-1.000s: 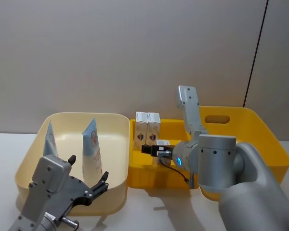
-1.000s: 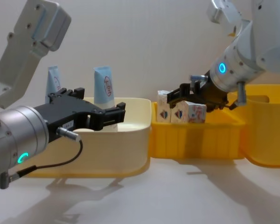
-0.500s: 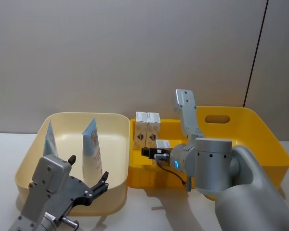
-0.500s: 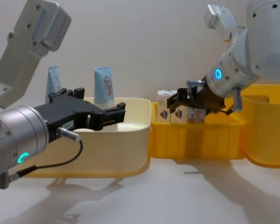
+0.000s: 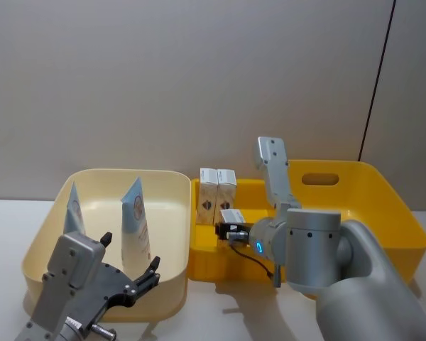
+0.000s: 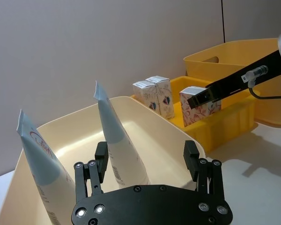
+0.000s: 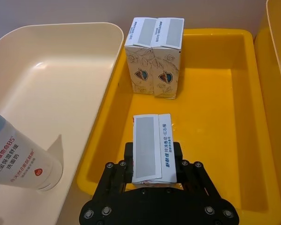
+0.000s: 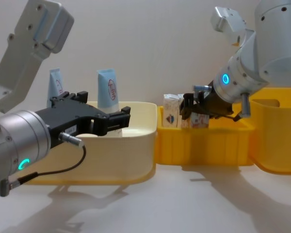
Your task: Bimanual collaborative sorting of washing and personal care products
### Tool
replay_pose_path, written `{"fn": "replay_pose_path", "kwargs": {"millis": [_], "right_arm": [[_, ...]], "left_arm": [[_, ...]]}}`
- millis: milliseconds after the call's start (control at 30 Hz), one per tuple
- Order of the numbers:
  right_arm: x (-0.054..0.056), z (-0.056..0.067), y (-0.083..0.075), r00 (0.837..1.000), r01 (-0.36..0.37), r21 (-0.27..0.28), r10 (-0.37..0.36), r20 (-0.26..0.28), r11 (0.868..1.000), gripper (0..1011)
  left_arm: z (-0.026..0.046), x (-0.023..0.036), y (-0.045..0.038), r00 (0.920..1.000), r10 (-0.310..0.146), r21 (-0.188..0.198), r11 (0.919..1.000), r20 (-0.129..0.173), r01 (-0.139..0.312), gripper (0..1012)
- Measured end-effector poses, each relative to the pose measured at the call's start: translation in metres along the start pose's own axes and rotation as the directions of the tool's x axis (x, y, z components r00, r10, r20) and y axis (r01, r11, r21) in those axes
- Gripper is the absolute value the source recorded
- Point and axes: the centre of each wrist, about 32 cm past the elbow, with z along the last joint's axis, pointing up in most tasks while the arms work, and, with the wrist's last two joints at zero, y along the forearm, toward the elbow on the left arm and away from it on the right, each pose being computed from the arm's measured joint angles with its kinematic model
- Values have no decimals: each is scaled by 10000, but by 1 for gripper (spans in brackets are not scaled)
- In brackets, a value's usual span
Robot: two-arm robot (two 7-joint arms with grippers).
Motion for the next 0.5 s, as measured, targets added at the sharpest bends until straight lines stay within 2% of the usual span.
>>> {"fn": "replay_pose_path", "kwargs": {"millis": [333, 500], "right_arm": [[-2, -5, 1, 10000, -11, 34, 11, 8, 10000, 421], [-2, 9, -32, 10000, -85, 343, 83, 55, 9994, 421]], "left_arm": [[0, 0, 0, 10000, -1, 0, 10000, 0, 1, 1003], [0, 0, 0, 10000, 0, 0, 10000, 0, 0, 1003]]}}
